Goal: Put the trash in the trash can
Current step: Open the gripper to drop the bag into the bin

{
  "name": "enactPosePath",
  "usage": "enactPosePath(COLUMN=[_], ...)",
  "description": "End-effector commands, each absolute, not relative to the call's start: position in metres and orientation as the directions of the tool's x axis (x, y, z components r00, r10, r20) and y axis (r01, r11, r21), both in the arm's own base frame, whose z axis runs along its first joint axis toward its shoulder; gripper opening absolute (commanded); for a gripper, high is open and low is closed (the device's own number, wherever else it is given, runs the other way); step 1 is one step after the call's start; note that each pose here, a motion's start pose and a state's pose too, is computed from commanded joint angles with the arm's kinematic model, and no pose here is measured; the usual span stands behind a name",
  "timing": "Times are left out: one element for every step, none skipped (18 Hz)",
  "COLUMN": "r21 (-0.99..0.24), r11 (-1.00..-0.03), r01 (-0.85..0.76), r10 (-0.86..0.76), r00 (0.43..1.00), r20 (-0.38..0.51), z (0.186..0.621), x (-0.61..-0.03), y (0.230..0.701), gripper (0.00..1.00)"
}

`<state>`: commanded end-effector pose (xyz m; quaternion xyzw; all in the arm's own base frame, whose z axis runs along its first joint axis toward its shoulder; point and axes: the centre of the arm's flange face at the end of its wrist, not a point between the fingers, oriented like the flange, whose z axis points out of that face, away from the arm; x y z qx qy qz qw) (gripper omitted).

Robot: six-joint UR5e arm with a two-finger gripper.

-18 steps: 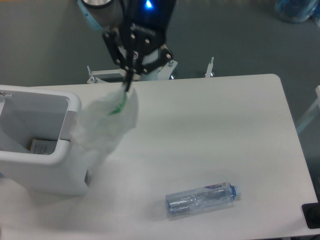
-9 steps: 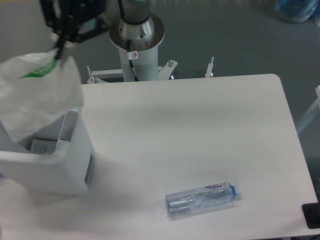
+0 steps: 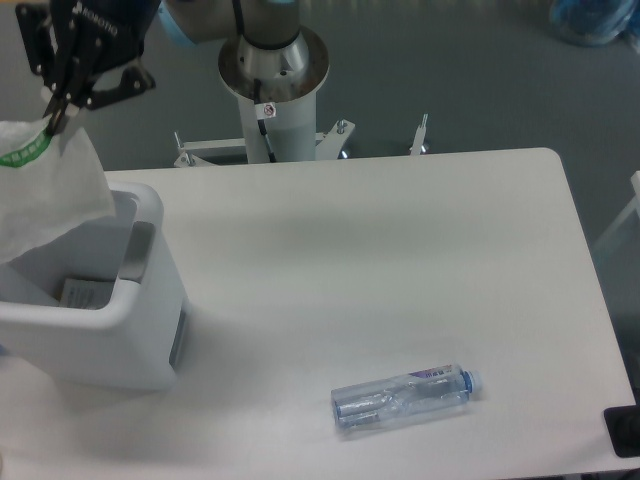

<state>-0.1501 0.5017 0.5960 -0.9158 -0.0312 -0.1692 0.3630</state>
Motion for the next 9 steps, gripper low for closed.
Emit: enactPosePath(r21=[-0.657, -0.658, -0.66, -0.662, -0.67, -0.677, -0.683, -0.685, -0.684], r11=[-0.733, -0.733, -0.732, -0.73, -0.725, -0.719, -0.714, -0.711, -0.705], r01=[0.176, 0.173, 0.17, 0.168, 0.16, 0.156, 0.154, 0.161, 0.186], r10=[-0.069, -0.072, -0.075, -0.075, -0.078, -0.081, -0.079, -0.068, -0.033], r00=[0.942, 0.942, 0.943, 0.944, 0.947, 0.949, 0.952, 0.953, 0.955], r20=[0.33, 0.328, 0.326, 0.322, 0.312, 0.304, 0.297, 0.295, 0.294], z=[0.593, 0.592, 0.592, 0.592, 0.593, 0.594, 0.595, 0.596, 0.594], x=[-0.15, -0.15, -0.149, -0.15, -0.151, -0.152, -0.154, -0.161, -0.179], y=[0.503, 0.504, 0.504, 0.504, 0.504, 0.505, 0.505, 0.504, 0.498], gripper=[0.36, 0.55, 0.77, 0.98, 1.0, 1.0, 1.0, 1.0, 1.0])
